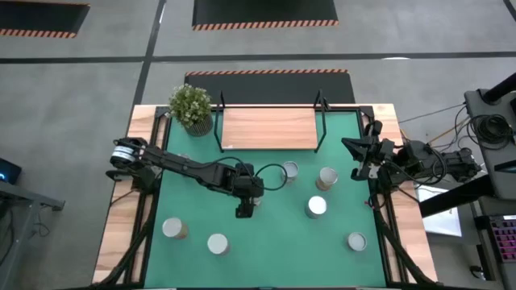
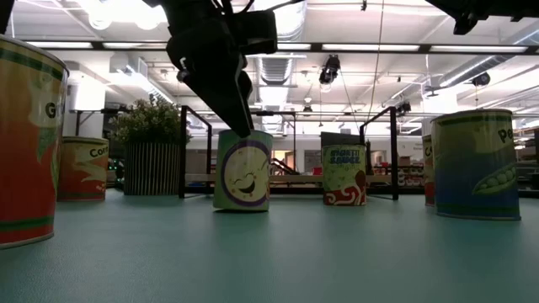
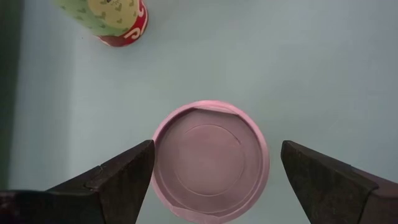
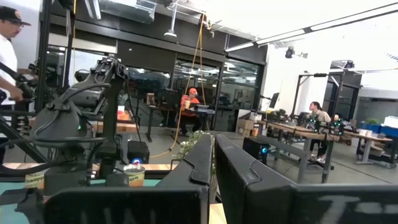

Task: Pick and place cans onto a shelf
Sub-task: Put the canned chicken soup on the shelf

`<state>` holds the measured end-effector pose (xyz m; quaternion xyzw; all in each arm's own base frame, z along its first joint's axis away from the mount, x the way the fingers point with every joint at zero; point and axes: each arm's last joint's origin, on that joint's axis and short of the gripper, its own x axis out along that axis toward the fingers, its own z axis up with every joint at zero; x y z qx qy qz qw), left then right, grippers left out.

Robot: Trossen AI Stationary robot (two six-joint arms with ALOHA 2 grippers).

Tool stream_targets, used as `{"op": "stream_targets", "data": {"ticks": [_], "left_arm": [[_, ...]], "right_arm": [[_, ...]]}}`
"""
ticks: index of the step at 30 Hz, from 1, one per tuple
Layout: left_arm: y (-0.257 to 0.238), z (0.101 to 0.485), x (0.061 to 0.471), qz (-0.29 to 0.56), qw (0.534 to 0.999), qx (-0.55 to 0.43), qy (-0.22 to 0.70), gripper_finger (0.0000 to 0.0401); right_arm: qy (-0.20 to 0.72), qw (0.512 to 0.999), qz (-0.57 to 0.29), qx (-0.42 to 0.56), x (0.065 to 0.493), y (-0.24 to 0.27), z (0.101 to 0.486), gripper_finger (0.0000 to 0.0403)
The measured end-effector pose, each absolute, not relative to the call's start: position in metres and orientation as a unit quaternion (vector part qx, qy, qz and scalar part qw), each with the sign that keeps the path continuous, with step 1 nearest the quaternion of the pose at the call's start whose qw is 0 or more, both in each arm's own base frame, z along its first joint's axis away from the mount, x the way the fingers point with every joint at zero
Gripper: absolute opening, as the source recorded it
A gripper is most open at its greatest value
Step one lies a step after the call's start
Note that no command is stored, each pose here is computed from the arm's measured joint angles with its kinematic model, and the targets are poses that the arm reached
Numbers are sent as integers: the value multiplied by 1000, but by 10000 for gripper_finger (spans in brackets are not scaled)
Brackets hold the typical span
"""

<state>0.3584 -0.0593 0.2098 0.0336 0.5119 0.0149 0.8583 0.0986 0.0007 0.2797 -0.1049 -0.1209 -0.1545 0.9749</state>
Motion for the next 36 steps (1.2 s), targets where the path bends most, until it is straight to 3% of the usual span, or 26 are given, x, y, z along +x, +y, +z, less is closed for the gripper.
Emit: {"op": "stream_targets", "data": {"ticks": [14,30,36], "left_arm": [[-59,216,359,1,859,50,510,340],[-58,197,365,2,845,51,533,340],[-58,193,366,-4,841,61,538,307]], "right_arm": [[-110,975,-154,-112,99,1,278,9],[-110,975,-154,-112,99,1,278,9],[-110,975,-154,-112,99,1,278,9]]}}
